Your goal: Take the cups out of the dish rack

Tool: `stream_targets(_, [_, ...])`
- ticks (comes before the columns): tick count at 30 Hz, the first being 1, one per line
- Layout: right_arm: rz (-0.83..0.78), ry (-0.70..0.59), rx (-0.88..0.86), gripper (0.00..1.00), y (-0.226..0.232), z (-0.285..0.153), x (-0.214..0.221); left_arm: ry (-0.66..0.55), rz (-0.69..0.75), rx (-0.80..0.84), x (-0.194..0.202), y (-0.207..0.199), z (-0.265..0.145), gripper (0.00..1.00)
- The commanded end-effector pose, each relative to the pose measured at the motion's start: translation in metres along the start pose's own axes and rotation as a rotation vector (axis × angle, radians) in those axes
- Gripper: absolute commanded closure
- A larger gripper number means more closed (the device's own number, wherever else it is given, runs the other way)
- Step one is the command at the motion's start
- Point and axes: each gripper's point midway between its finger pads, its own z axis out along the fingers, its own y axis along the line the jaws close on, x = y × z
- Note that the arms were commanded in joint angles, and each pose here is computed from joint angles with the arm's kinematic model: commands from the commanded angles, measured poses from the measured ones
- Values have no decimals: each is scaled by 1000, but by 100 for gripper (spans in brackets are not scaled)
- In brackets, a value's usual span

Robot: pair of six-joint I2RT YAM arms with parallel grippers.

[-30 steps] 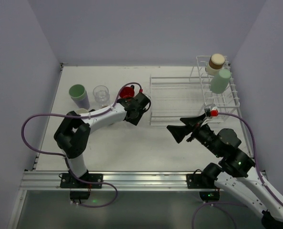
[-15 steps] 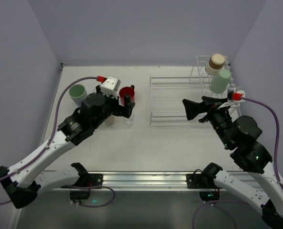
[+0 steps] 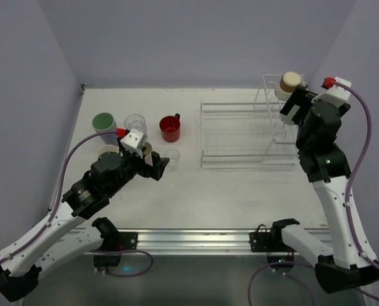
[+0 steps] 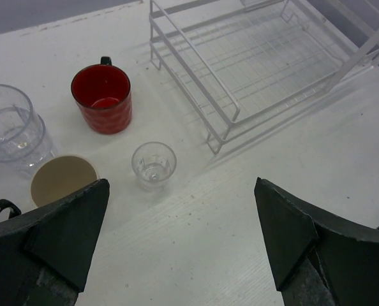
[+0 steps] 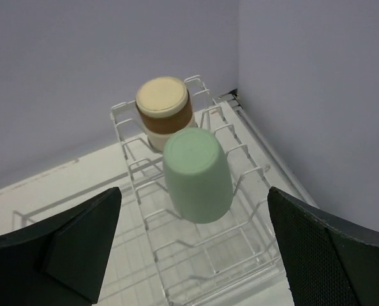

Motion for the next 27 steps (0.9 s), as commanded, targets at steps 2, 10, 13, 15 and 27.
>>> stream_targets(2, [-26, 58, 6, 1, 4, 40, 5, -27, 38, 64, -8, -10, 2, 0])
stream_targets(10, [-32, 138, 13, 1, 12, 80, 30, -32, 51, 109, -7, -16, -2, 0])
stream_targets(13, [-32, 149, 32, 1, 7, 88, 35, -35, 53, 111, -8, -17, -3, 0])
stream_targets(15, [-36, 155, 47, 1, 4, 95, 39, -37, 53, 110, -8, -16, -3, 0])
stream_targets(27, [-14, 164, 35, 23, 7, 106, 50, -34, 54, 77, -7, -9, 0, 0])
